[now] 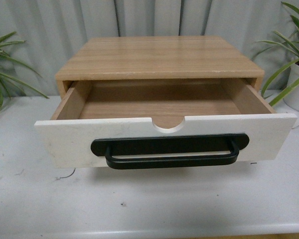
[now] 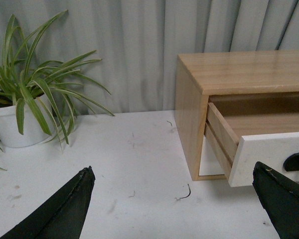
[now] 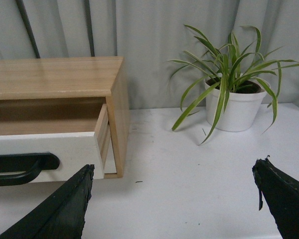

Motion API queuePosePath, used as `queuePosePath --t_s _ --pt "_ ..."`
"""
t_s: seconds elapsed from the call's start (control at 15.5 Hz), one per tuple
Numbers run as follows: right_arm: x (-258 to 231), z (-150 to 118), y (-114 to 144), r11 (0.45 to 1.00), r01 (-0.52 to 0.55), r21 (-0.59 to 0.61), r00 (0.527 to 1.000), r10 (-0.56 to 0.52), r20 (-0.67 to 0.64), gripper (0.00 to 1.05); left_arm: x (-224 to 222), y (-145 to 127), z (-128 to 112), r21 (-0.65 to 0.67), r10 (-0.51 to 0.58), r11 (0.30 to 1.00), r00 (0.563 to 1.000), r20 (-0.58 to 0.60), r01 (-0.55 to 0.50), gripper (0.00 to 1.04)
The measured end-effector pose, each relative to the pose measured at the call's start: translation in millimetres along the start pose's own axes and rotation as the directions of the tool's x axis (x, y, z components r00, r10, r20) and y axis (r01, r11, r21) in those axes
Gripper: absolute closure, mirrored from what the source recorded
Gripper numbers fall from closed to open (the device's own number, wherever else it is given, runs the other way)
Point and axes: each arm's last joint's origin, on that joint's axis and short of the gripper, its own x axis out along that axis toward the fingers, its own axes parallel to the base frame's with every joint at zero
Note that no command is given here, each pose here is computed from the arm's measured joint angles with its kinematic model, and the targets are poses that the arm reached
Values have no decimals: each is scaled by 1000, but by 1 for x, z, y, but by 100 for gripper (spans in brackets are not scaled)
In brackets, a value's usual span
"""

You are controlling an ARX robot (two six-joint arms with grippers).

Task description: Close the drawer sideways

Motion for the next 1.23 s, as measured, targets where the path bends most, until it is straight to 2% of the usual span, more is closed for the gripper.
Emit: queuePosePath --t_s 0.26,0.32,0.39,0.45,0.52,0.58,0.71,0.77,0.84,0.9,0.97,1.1,1.23 --pt "0 0 0 1000 0 0 1000 0 0 6 0 0 0 0 0 1000 1000 0 0 7" --pt "0 -2 0 1000 2 16 996 0 -91 6 0 -1 -2 -56 61 996 984 -164 -71 7" --pt "7 -2 -1 1000 9 25 986 -5 -165 6 2 -2 3 -92 115 985 949 -293 -148 7" --pt "13 5 -3 1000 12 27 986 -8 -165 6 5 -1 11 -137 126 976 951 -282 -170 7" --pt "23 21 -3 1000 21 10 993 -20 -112 6 11 0 23 -168 126 972 967 -220 -164 7" --pt "34 34 -1 1000 2 -17 998 -3 -68 6 22 1 39 -165 97 978 982 -162 -124 7" --pt "66 62 6 990 -42 -133 999 44 10 6 57 4 65 -69 16 997 993 -118 -24 7" --pt "90 78 10 971 -47 -233 997 59 44 6 80 1 79 23 -30 999 993 -114 33 7" --pt "113 90 17 932 -53 -359 994 84 72 6 102 -8 89 134 -105 983 985 -139 124 7" --pt "134 99 27 862 -61 -503 987 127 97 6 118 -20 93 253 -170 945 971 -170 209 7" --pt "152 100 36 755 -110 -646 983 179 41 6 128 -29 93 383 -234 874 950 -207 299 7" --pt "171 93 45 526 -216 -823 965 241 -100 6 139 -44 86 619 -288 652 898 -332 438 7" --pt "176 94 49 265 -308 -914 934 269 -236 6 147 -52 85 769 -279 398 865 -418 500 7"
